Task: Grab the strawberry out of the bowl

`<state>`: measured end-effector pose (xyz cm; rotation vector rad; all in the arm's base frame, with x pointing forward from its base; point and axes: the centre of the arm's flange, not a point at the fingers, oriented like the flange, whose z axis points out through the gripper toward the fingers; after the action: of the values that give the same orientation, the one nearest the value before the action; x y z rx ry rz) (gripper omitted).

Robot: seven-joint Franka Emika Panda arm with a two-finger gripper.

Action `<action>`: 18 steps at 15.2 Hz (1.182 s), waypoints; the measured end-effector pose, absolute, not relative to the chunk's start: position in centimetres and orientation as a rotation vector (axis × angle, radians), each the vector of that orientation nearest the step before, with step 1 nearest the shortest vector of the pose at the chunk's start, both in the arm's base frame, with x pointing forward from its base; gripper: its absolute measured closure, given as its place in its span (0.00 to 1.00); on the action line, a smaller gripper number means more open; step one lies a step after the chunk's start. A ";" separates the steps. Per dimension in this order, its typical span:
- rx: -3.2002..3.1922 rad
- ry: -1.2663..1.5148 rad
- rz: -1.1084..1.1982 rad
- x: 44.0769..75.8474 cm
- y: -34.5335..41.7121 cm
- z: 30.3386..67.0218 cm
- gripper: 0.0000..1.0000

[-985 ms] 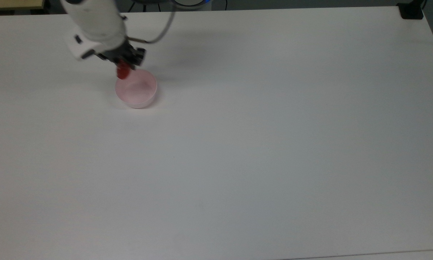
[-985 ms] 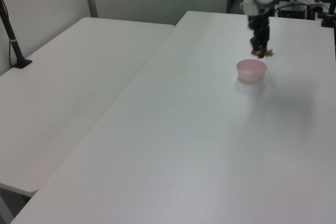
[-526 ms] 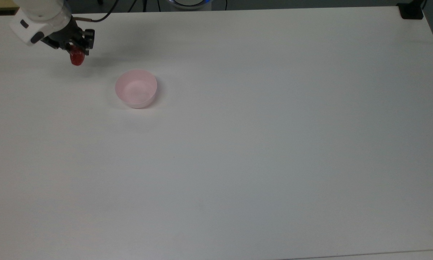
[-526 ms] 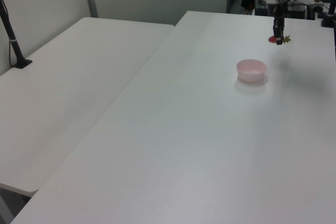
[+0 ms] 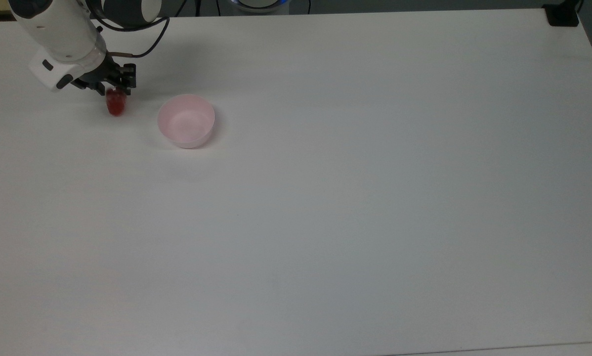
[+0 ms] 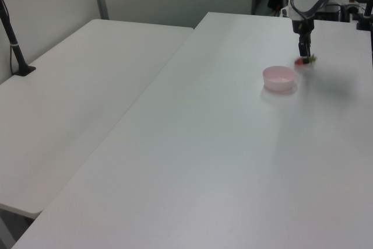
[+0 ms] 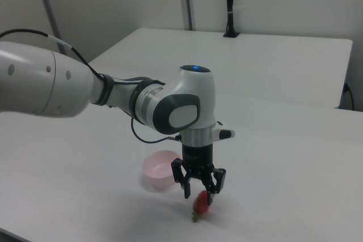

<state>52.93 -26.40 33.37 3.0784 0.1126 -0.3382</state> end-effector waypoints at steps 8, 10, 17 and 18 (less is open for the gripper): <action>3.075 0.058 -0.328 53.5 -25.6 37.9 0.00; 3.113 0.064 -0.315 54.1 -23.5 42.2 0.00; 3.241 -0.069 -0.115 53.3 -14.9 58.6 0.00; 3.244 -0.114 -0.110 53.1 -13.4 60.0 0.00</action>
<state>53.08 -13.37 60.01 3.2441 -0.1135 -0.1095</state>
